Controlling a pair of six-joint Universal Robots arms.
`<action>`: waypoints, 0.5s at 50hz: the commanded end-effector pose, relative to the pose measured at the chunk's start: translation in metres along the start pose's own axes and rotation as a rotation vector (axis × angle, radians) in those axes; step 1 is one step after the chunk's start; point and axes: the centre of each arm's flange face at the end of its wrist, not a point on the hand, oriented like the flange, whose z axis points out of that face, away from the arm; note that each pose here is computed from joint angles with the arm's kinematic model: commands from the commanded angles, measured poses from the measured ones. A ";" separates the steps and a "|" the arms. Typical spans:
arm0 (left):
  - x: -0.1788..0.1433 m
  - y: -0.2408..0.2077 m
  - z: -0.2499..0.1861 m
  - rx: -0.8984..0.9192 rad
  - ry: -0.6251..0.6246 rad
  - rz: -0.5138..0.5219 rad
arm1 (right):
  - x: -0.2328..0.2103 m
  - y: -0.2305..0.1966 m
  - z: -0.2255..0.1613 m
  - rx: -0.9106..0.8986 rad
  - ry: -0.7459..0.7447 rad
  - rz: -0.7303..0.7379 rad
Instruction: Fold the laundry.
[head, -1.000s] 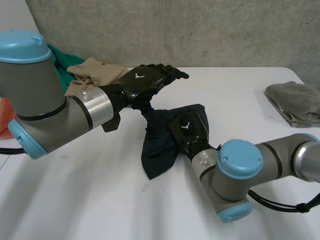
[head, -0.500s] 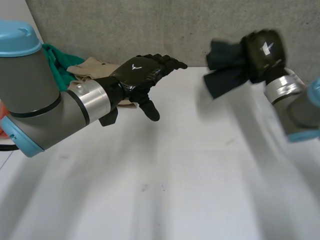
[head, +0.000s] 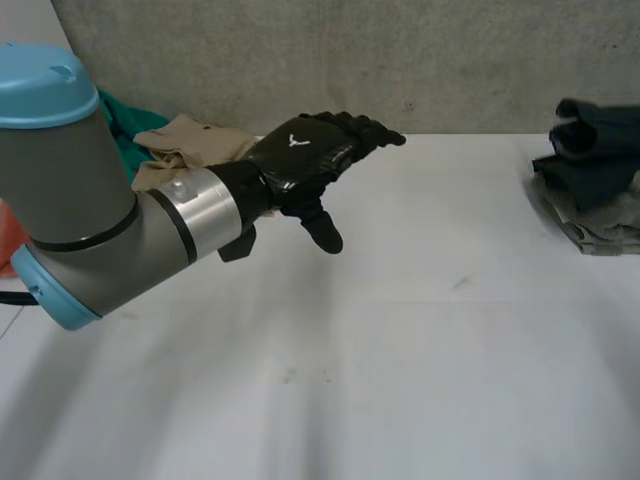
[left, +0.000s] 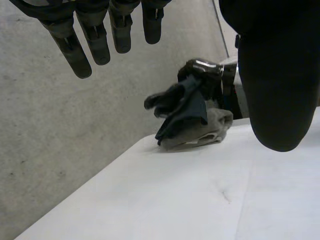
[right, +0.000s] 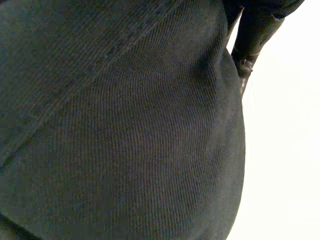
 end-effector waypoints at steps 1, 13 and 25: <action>0.007 0.004 -0.001 0.002 0.011 0.004 | -0.006 0.046 -0.036 -0.092 -0.045 0.041; 0.010 0.005 0.000 0.007 0.018 0.007 | 0.005 0.052 -0.055 -0.133 0.002 0.061; 0.011 -0.002 -0.003 0.021 0.017 0.016 | 0.065 -0.030 -0.085 -0.294 0.215 0.129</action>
